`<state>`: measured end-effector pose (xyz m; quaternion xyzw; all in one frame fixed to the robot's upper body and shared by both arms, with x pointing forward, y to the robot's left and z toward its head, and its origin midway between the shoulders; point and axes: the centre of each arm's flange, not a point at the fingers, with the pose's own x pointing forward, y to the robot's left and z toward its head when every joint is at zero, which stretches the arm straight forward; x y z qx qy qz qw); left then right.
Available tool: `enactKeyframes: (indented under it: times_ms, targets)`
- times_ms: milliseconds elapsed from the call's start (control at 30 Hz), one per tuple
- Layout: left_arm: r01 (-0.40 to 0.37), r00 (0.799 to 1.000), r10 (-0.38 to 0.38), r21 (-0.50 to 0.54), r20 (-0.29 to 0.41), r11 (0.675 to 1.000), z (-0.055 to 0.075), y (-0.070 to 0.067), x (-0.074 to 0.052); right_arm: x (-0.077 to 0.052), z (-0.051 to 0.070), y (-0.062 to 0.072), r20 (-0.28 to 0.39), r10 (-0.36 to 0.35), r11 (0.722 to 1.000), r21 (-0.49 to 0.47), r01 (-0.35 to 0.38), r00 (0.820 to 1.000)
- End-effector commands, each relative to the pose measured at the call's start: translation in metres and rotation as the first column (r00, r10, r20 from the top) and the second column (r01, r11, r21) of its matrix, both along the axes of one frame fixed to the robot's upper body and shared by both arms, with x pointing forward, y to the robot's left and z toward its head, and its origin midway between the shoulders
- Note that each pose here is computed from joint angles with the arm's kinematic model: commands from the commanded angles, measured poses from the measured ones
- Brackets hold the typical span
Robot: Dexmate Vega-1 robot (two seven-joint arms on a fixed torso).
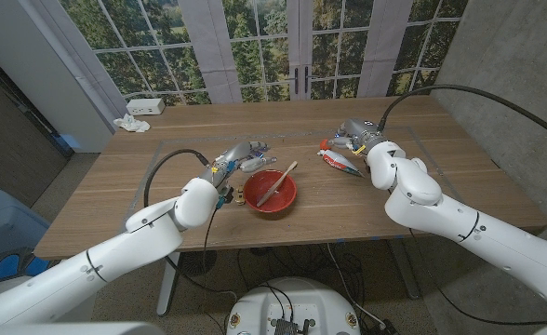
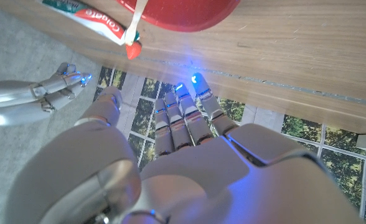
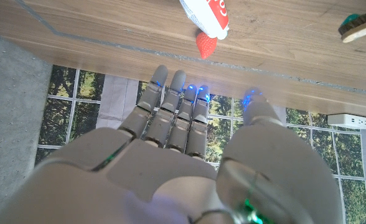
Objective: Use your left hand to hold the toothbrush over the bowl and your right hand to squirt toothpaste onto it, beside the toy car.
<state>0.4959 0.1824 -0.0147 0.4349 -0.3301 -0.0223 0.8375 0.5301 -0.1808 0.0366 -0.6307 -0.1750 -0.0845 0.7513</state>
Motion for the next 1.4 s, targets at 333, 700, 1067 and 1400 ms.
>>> enactKeyframes:
  times_ms: [333,700,1067,1400]
  targets:
    - [0.157,0.987,-0.14,-0.26,0.082,0.953,-0.01,0.024,0.014,0.002,0.002,-0.018,0.022,0.12,0.966,0.226,-0.122,0.992]
    - [0.245,0.969,-0.22,-0.367,0.109,0.897,-0.008,0.032,0.027,0.009,-0.002,-0.039,0.07,0.27,0.854,0.443,-0.273,0.96]
    - [0.291,0.957,-0.257,-0.383,0.137,0.877,-0.002,0.036,0.032,0.017,-0.005,-0.054,0.147,0.368,0.722,0.577,-0.381,0.918]
    - [0.331,0.943,-0.278,-0.41,0.186,0.85,0.012,0.039,0.048,0.036,-0.016,-0.067,0.248,0.431,0.546,0.694,-0.469,0.868]
